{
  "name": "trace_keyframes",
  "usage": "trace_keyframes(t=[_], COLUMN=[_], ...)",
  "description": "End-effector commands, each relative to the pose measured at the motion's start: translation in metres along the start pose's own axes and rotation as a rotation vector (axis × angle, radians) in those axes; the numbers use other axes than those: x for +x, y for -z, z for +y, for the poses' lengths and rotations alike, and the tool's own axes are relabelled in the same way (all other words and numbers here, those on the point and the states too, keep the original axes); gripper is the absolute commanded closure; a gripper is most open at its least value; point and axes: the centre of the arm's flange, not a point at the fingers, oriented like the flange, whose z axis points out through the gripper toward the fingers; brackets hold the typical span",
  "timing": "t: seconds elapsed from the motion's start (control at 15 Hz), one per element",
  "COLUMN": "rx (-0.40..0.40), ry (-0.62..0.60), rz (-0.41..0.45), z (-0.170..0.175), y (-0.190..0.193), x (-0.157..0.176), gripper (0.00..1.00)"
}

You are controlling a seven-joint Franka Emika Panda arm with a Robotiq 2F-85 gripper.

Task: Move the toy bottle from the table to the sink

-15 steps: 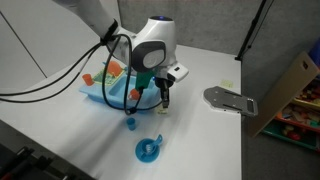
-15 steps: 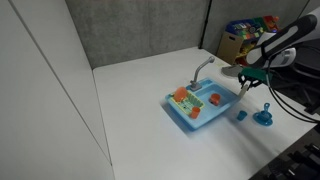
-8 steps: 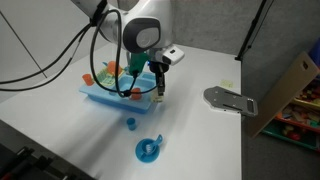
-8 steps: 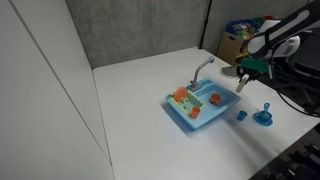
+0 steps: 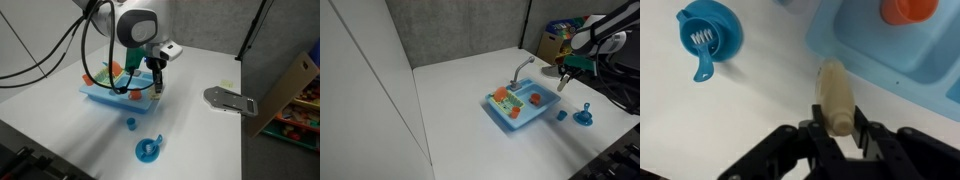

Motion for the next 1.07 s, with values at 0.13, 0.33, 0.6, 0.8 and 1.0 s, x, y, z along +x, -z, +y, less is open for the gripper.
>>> trace_keyframes(t=[0.13,0.33,0.6,0.8,1.0], rx=[0.003,0.015,0.017,0.009,0.008], ry=[0.018,0.057,0.141,0.235,0.348], rz=[0.002,0.011,0.026,0.041,0.057], z=[-0.002,-0.007,-0.018,-0.027,-0.034], y=[0.002,0.011,0.023,0.034,0.048], x=[-0.002,-0.008,-0.019,-0.033,-0.055], gripper=[0.90,0.90,0.90,0.90,0.90])
